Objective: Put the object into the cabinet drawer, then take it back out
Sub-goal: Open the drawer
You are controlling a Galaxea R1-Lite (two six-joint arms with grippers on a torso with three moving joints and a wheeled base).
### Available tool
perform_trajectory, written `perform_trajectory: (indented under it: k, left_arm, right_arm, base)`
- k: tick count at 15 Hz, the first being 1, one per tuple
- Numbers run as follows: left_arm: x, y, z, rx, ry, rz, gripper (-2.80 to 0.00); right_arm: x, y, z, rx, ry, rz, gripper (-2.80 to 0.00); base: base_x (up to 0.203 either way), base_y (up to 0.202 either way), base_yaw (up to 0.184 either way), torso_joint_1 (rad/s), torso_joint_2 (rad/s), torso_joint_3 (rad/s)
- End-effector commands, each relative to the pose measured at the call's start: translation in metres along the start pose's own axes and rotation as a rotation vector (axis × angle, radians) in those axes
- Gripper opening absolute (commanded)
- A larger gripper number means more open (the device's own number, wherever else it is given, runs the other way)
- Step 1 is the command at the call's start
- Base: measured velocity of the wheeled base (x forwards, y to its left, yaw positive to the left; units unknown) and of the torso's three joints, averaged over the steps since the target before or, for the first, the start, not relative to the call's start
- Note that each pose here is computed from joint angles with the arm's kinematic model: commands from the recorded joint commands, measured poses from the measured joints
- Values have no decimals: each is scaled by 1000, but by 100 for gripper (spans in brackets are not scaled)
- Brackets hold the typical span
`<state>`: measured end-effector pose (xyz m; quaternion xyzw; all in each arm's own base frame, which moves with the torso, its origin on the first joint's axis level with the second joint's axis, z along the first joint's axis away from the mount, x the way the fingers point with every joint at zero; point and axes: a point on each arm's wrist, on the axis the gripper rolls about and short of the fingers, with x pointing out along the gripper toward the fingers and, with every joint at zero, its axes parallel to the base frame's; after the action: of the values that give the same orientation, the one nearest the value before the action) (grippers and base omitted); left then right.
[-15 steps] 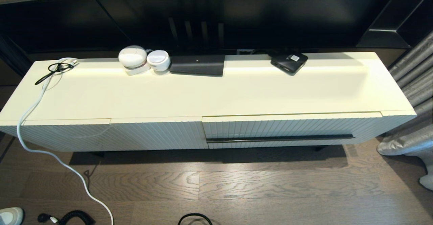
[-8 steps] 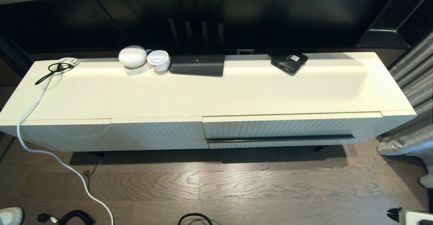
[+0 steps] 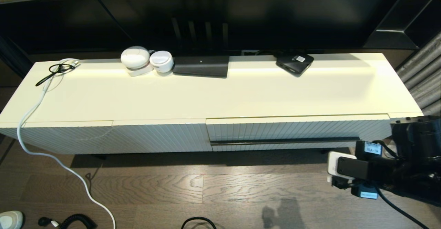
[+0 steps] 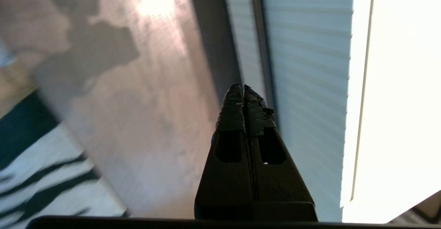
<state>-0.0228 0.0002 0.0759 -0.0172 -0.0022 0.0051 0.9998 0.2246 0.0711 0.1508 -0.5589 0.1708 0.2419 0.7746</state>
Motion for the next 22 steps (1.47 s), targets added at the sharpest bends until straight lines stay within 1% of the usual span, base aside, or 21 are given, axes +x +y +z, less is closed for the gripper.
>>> perform_trajectory:
  k: [1,3,6,7,8,9,13,15,17,21,22]
  left_arm:
    - [0,0,0,-1,1,0,-280]
    - [0,0,0,-1,1,0,-280]
    - [0,0,0,-1,1,0,-280]
    - [0,0,0,-1,1,0,-280]
    - [0,0,0,-1,1,0,-280]
    - [0,0,0,-1,0,-1,-280]
    - [0,0,0,-1,1,0,-280]
    - [0,0,0,-1,1,-1,-280]
    - [0,0,0,-1,1,0,-280]
    - [0,0,0,0,0,0,-280]
    - [0,0,0,-1,1,0,-280]
  right_arm:
    - [38,7,1,-22,-5,1,-280]
    - [46,4,3,-66,-14,-7,-280]
    - [55,10,1,-116,-15,33,-280]
    - [55,11,1,-133,-20,43,0]
    - [55,13,0,-181,-20,58,0]
    - [57,15,-1,-200,-9,86,0]
    - [63,17,-3,-202,7,143,0]
    - [65,17,-4,-201,8,154,0]
    - [78,20,-8,-194,23,183,0]
    - [99,28,-14,-186,11,241,0]
    - [102,29,-14,-185,8,244,0]
  base:
    - [0,0,0,0,0,0]
    - [0,0,0,0,0,0]
    - [0,0,0,0,0,0]
    - [0,0,0,0,0,0]
    - [0,0,0,0,0,0]
    - [0,0,0,0,0,0]
    - [0,0,0,0,0,0]
    - [0,0,0,0,0,0]
    - [0,0,0,0,0,0]
    - [0,0,0,0,0,0]
    - [0,0,0,0,0,0]
